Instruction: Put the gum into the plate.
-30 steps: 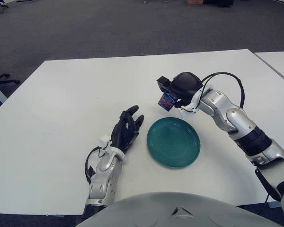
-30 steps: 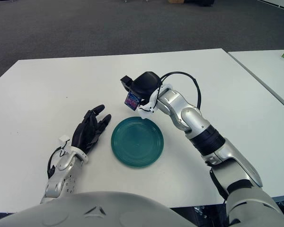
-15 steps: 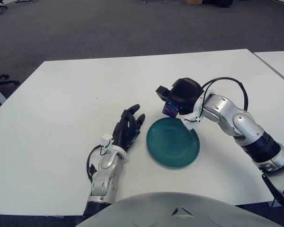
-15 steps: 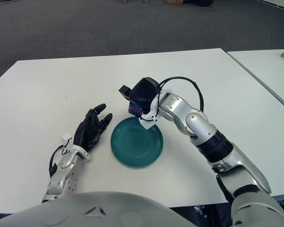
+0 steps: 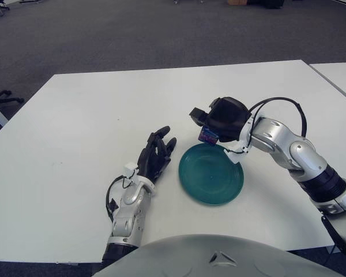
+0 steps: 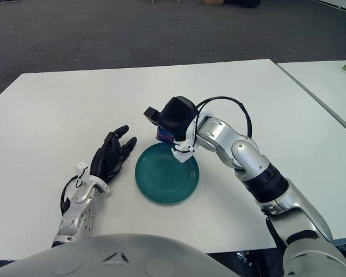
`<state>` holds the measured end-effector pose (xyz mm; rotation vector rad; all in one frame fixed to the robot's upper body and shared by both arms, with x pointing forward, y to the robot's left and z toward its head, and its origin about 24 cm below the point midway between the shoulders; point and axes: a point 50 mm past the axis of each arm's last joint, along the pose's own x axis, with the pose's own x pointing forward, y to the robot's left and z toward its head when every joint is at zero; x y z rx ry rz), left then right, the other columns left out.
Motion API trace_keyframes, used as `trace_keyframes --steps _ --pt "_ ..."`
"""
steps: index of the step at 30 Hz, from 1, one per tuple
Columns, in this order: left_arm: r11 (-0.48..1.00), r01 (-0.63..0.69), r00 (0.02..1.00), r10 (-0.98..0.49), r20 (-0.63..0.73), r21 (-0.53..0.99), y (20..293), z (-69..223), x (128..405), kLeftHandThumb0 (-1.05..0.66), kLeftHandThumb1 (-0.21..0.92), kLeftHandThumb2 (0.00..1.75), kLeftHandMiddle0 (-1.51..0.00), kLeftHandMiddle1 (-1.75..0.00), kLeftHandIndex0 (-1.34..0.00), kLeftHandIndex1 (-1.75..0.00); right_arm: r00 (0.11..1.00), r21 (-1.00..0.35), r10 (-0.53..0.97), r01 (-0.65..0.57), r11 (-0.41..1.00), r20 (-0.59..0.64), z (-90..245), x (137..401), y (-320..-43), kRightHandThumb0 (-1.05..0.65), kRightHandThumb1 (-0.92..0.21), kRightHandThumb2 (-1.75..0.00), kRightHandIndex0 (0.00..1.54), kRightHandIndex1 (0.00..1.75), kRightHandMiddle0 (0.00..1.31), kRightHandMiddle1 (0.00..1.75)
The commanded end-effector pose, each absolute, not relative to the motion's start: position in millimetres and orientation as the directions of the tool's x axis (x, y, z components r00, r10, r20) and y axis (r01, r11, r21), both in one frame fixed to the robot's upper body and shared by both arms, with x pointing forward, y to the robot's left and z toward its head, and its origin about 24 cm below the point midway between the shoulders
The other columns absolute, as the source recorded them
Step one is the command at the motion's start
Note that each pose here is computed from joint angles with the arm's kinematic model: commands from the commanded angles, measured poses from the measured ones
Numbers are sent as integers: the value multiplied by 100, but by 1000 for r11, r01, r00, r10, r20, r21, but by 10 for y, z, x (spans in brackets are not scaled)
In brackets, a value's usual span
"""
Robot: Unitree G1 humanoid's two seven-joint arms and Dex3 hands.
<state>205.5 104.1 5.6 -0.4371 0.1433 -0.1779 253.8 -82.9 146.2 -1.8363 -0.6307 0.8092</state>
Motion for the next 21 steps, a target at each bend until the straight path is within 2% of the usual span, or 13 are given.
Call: trace_keyframes --steps 1,6,21 --pt "886 127 978 -188 -95 -446 985 69 2100 -86 92 90 -49 -7 0 -78 642 -930 727 58 -363 -244 1554 2498 -831 -40 -64 -91 70 175 38 175" --pt "886 127 978 -188 -95 -446 980 64 2114 -86 92 90 -49 -7 0 -78 634 -931 724 17 -365 -272 1562 2468 -840 -40 -63 -92 69 175 38 175" --pt "886 127 978 -188 -95 -446 973 51 2145 -86 92 90 -49 -7 0 -78 631 -961 727 -124 -249 -270 1447 2436 -868 -41 -57 -99 64 175 42 175"
